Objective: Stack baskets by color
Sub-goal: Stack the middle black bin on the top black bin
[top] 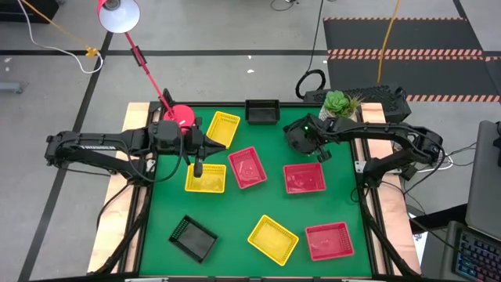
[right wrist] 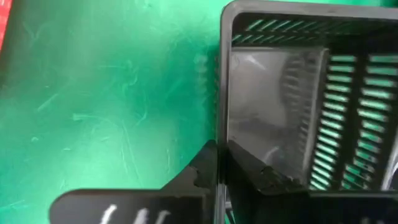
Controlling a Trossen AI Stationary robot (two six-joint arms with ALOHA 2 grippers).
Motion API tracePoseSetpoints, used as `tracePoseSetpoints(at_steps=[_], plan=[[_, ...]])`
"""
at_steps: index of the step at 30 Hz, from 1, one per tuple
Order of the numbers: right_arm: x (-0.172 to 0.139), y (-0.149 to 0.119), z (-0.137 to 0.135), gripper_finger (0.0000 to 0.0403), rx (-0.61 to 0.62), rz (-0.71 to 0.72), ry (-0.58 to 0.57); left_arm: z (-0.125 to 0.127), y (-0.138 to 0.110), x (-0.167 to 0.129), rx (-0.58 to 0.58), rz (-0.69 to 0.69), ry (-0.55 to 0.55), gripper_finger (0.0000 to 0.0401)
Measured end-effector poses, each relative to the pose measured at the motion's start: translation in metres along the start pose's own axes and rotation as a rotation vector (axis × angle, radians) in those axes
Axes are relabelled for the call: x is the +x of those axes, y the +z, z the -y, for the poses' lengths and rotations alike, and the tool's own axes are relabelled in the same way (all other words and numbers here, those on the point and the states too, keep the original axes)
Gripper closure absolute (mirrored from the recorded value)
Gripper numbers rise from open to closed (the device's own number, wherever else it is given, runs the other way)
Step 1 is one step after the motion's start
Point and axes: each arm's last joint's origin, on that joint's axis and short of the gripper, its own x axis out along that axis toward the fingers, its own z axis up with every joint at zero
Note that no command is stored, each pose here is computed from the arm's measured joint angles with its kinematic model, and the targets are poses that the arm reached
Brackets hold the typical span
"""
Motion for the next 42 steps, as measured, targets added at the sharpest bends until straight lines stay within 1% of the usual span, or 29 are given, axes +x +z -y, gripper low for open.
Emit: tracePoseSetpoints(at_steps=[8,20,23,26,31,35,42], plan=[[-0.004,0.003,-0.001,0.0396,-0.011,-0.051,-0.056,0.000,0.000,0.000,0.015,0.000,0.000,0.0375],[-0.037,0.022,-0.012,0.0400,0.031,0.063,-0.166,0.000,0.000,0.000,0.016,0.001,0.000,0.0375],[-0.049,0.030,-0.011,0.0401,0.047,0.062,-0.211,0.000,0.000,0.000,0.015,0.001,0.000,0.0375],[-0.064,0.041,-0.009,0.0401,0.069,0.084,-0.229,0.000,0.001,0.000,0.013,0.005,0.001,0.0375],[-0.093,0.056,-0.002,0.0402,0.122,0.132,-0.252,0.000,0.001,0.000,0.013,0.008,0.001,0.0375],[-0.119,0.067,0.004,0.0402,0.172,0.132,-0.306,0.000,0.001,0.000,0.013,0.008,0.001,0.0375],[-0.154,0.091,0.014,0.0402,0.264,0.178,-0.319,0.000,0.001,0.000,0.013,0.008,0.001,0.0375]])
